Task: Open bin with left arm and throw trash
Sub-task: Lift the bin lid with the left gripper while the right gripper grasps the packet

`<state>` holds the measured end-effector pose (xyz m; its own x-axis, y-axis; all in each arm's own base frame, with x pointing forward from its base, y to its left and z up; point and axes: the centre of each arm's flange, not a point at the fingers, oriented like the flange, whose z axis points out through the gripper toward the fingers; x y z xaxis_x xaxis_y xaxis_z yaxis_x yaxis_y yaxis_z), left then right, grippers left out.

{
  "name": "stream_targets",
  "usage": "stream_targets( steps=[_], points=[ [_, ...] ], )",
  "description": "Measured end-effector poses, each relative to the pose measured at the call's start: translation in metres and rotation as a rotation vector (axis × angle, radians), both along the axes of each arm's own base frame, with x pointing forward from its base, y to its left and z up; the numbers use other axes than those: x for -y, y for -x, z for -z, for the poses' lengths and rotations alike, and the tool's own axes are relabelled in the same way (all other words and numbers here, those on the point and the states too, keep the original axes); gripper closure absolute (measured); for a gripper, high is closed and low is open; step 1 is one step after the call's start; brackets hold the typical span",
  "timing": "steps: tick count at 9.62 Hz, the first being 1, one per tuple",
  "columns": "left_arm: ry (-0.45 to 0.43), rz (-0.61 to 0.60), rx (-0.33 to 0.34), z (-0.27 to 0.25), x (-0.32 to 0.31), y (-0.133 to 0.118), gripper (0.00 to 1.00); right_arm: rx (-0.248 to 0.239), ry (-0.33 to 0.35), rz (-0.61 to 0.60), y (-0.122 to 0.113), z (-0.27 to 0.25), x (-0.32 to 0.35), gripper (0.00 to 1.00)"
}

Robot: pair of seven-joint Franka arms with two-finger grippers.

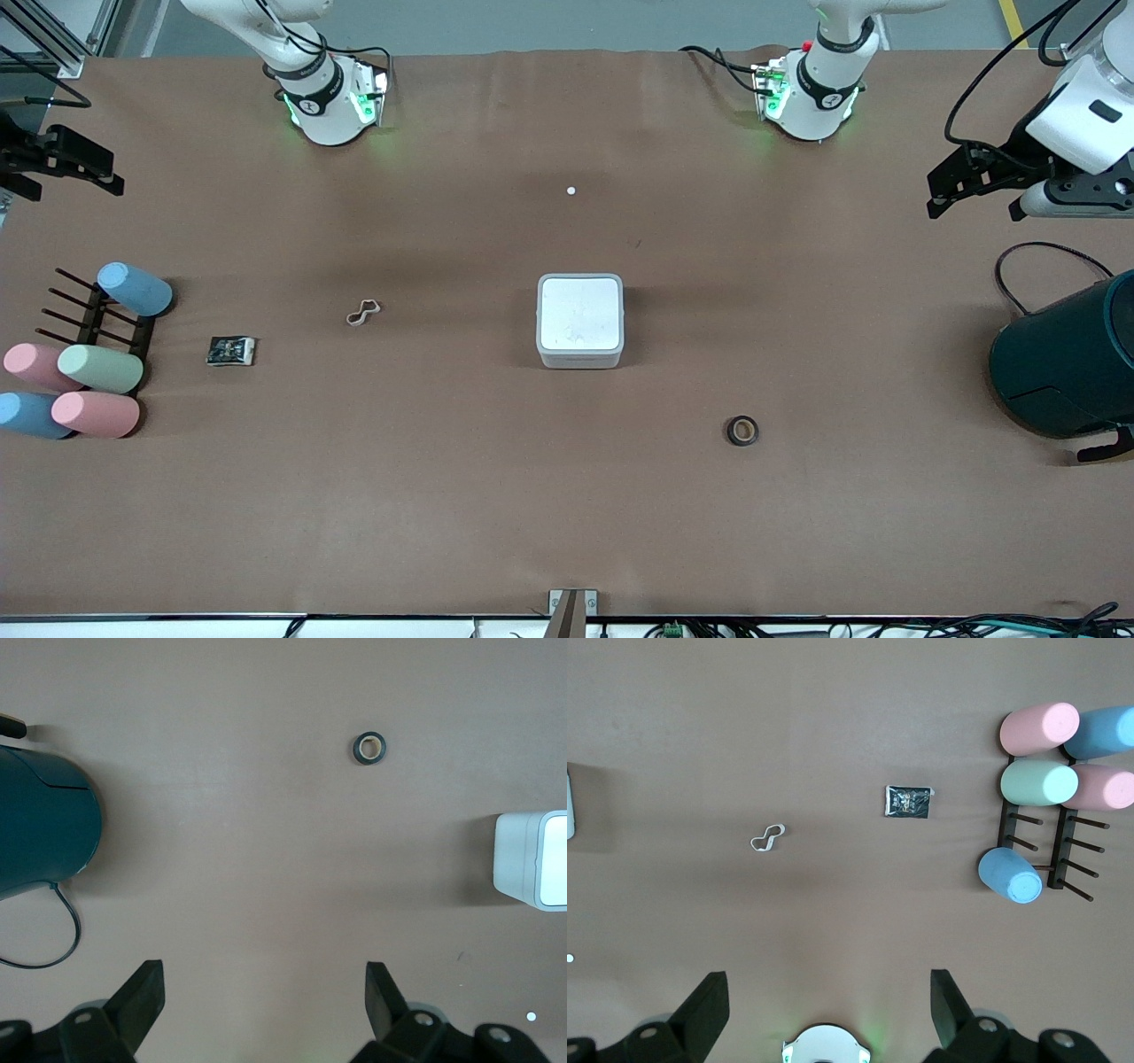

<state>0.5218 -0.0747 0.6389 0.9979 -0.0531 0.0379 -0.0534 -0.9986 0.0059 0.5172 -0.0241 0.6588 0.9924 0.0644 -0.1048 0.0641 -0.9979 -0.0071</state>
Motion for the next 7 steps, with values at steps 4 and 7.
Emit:
stream_targets(
  steps=[4,7],
  points=[
    [0.001,0.030,-0.027,0.004,0.013,-0.005,0.00,-0.002,0.001,0.012,-0.007,0.021,0.004,0.00],
    [-0.004,0.198,-0.128,0.045,0.097,-0.003,0.12,-0.004,0.001,0.094,-0.032,0.116,0.057,0.00]
  ],
)
